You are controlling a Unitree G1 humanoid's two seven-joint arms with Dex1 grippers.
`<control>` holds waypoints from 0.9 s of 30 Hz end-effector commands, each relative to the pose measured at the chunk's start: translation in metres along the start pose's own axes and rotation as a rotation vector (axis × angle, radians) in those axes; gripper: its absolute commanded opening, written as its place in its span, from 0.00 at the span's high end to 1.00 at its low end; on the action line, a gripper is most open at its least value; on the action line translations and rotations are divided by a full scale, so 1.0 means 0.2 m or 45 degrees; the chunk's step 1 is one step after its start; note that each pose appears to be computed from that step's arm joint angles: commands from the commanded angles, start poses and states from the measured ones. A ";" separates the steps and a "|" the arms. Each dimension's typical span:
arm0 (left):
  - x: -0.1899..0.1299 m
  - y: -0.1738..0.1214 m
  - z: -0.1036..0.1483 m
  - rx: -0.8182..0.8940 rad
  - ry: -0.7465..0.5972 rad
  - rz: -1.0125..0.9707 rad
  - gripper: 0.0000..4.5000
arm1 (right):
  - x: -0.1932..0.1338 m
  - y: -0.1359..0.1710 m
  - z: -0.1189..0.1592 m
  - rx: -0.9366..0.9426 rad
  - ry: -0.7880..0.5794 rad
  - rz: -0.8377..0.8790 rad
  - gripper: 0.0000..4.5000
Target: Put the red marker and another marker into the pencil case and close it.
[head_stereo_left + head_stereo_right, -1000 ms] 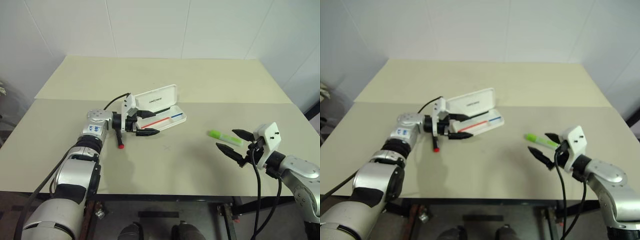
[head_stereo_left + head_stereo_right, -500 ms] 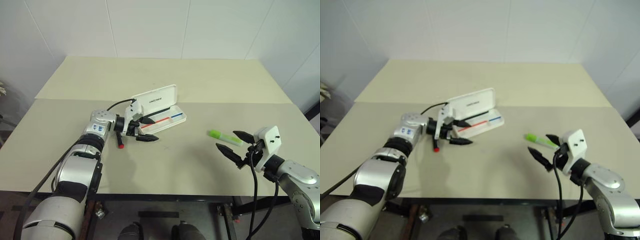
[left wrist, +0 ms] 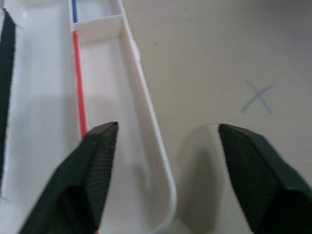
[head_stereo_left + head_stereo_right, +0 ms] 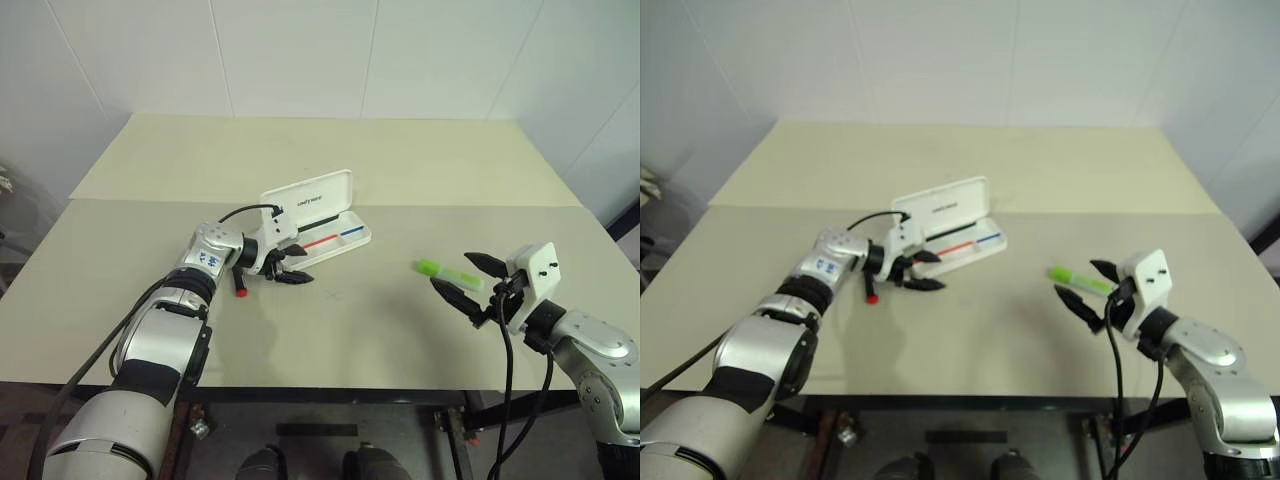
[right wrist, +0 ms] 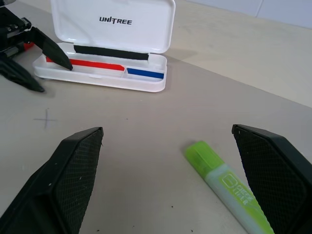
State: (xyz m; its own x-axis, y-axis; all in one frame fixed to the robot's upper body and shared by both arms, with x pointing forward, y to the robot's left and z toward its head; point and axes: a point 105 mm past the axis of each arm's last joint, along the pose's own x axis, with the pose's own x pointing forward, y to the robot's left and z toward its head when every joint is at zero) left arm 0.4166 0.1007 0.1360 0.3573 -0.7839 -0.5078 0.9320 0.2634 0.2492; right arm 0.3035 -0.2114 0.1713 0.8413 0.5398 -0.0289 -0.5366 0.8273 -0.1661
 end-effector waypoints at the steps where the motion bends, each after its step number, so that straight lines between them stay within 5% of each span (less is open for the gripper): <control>1: -0.01 0.03 0.01 0.006 0.009 0.041 0.48 | 0.01 0.00 0.05 -0.049 -0.038 0.027 0.00; 8: -0.05 0.07 0.09 0.058 -0.089 0.104 0.98 | 0.04 -0.02 0.07 -0.065 -0.028 0.071 0.00; 18: -0.16 0.04 0.22 0.302 -0.245 0.046 1.00 | 0.10 -0.05 0.10 -0.097 0.000 0.163 0.00; 27: -0.19 -0.19 0.12 0.500 -0.113 -0.231 1.00 | 0.13 -0.10 0.12 -0.122 0.027 0.205 0.00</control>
State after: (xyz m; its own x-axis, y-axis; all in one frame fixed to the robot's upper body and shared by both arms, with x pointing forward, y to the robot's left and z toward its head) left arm 0.3694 0.1128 0.1482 0.1668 -0.8386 -0.5186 0.9106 -0.0707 0.4072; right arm 0.3346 -0.2095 0.1839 0.7535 0.6489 -0.1061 -0.6555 0.7285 -0.1990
